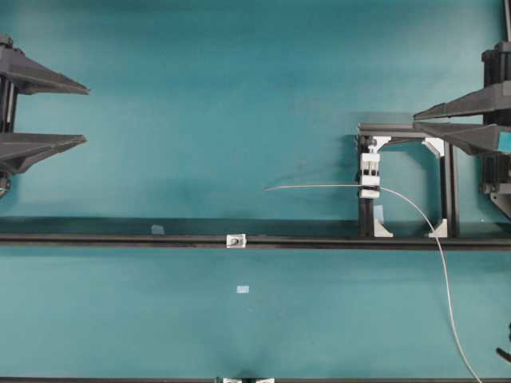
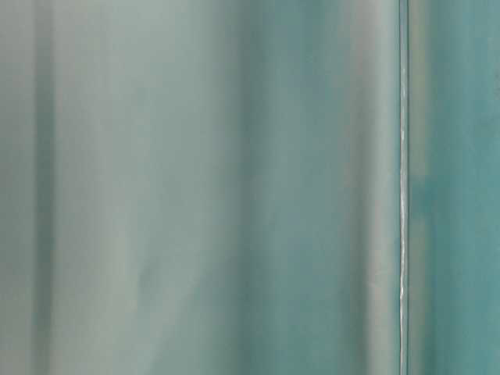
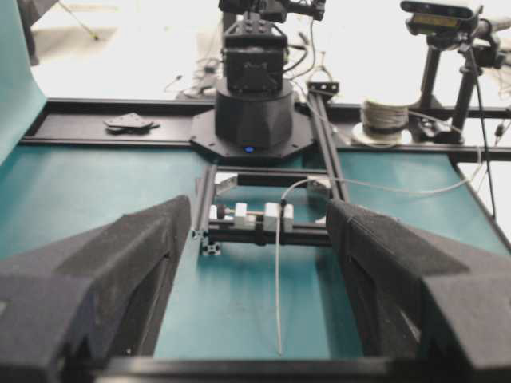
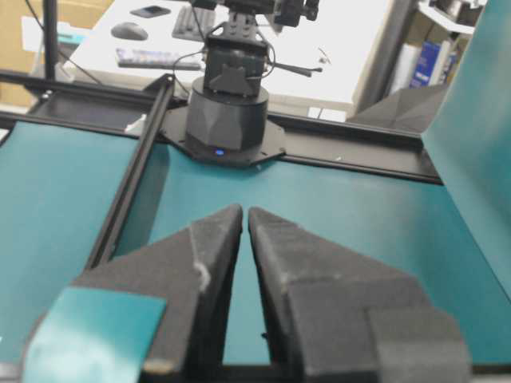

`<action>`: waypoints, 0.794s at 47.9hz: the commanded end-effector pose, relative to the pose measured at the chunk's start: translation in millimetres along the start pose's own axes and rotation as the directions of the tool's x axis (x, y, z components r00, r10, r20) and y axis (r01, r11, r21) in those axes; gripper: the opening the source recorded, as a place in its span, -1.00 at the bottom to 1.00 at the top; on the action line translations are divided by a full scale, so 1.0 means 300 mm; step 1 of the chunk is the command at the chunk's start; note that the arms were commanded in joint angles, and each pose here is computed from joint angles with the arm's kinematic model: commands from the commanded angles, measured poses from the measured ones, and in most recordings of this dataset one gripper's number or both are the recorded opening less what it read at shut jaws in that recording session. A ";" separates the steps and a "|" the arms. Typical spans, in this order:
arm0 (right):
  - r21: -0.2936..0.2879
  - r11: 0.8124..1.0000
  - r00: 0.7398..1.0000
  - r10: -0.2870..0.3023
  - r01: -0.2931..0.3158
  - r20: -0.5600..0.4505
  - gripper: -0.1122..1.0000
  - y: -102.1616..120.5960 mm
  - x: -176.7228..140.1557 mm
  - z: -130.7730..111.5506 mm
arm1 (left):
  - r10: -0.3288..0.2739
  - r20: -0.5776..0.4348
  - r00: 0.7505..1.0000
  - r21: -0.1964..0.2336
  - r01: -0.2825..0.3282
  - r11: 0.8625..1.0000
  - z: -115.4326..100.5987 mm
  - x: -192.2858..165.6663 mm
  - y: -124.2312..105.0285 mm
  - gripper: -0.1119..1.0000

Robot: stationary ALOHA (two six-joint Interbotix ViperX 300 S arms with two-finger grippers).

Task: Insert the wire through the hole in the metal fitting marked with a red label. (retake)
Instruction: 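Move the right gripper toward the grey wire near the black frame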

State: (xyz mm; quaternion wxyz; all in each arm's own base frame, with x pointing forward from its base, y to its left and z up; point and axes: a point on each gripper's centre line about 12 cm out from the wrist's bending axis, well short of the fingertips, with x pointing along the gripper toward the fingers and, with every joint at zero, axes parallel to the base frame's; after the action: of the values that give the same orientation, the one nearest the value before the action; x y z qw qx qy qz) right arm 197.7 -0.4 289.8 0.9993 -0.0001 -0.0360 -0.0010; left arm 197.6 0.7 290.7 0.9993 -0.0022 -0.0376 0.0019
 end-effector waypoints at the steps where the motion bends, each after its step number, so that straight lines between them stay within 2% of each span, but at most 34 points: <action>1: 0.004 1.000 1.000 -0.005 0.005 0.014 -0.36 -0.003 0.006 0.012 | 0.008 -0.009 1.000 -0.020 -0.009 1.000 -0.019 0.000 0.003 -0.36; 3: 0.006 1.000 1.000 -0.005 0.005 0.006 -0.40 -0.003 0.004 0.002 | 0.008 -0.012 1.000 -0.028 -0.009 1.000 -0.025 -0.002 0.003 -0.41; 5: 0.006 1.000 1.000 -0.005 0.005 -0.003 -0.58 -0.003 0.003 -0.010 | 0.008 -0.019 1.000 -0.029 -0.009 1.000 -0.032 -0.003 0.003 -0.58; 8: 0.007 1.000 1.000 -0.005 0.005 -0.009 -0.74 -0.003 0.000 -0.021 | 0.008 -0.029 1.000 -0.029 -0.009 1.000 -0.042 -0.001 0.003 -0.76; 12: 0.016 1.000 1.000 -0.004 0.004 -0.023 -0.78 -0.002 -0.001 -0.038 | 0.007 -0.042 0.999 -0.029 -0.009 1.000 -0.052 0.002 0.003 -0.91; 14: 0.030 1.000 1.000 -0.007 0.008 -0.029 -0.78 -0.004 -0.002 -0.045 | 0.007 -0.051 0.999 -0.026 -0.008 1.000 -0.059 0.005 0.003 -0.88; 17: 0.057 0.998 0.999 -0.010 0.013 -0.038 -0.75 -0.006 -0.002 -0.055 | 0.009 -0.071 0.997 -0.023 -0.010 1.000 -0.076 0.010 0.004 -0.75; 20: 0.081 0.997 0.999 -0.013 0.018 -0.052 -0.56 -0.008 0.000 -0.067 | 0.009 -0.095 0.995 -0.022 -0.011 1.000 -0.097 0.015 0.004 -0.55; 24: 0.113 0.993 0.997 -0.015 0.023 -0.072 -0.20 -0.009 0.004 -0.085 | 0.009 -0.139 0.990 -0.020 -0.012 1.000 -0.134 0.024 0.004 -0.19; 31: 0.142 0.989 0.993 -0.020 0.036 -0.115 0.56 -0.012 0.020 -0.117 | 0.009 -0.176 0.984 -0.018 -0.013 1.000 -0.162 0.040 0.004 0.60; 33: 0.143 0.989 0.992 -0.021 0.039 -0.124 0.60 -0.013 0.025 -0.123 | 0.008 -0.177 0.984 -0.018 -0.011 1.000 -0.164 0.044 0.003 0.69; 38: 0.144 0.989 0.988 -0.020 0.042 -0.153 0.57 -0.012 0.036 -0.143 | 0.010 -0.185 0.983 -0.018 -0.013 1.000 -0.177 0.048 0.004 0.68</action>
State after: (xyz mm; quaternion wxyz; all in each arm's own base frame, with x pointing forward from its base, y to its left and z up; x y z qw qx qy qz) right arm 207.2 -3.6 245.0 0.9964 0.0719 0.0422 -0.0125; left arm 212.7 1.7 235.1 0.9979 -0.0121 0.0636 0.0067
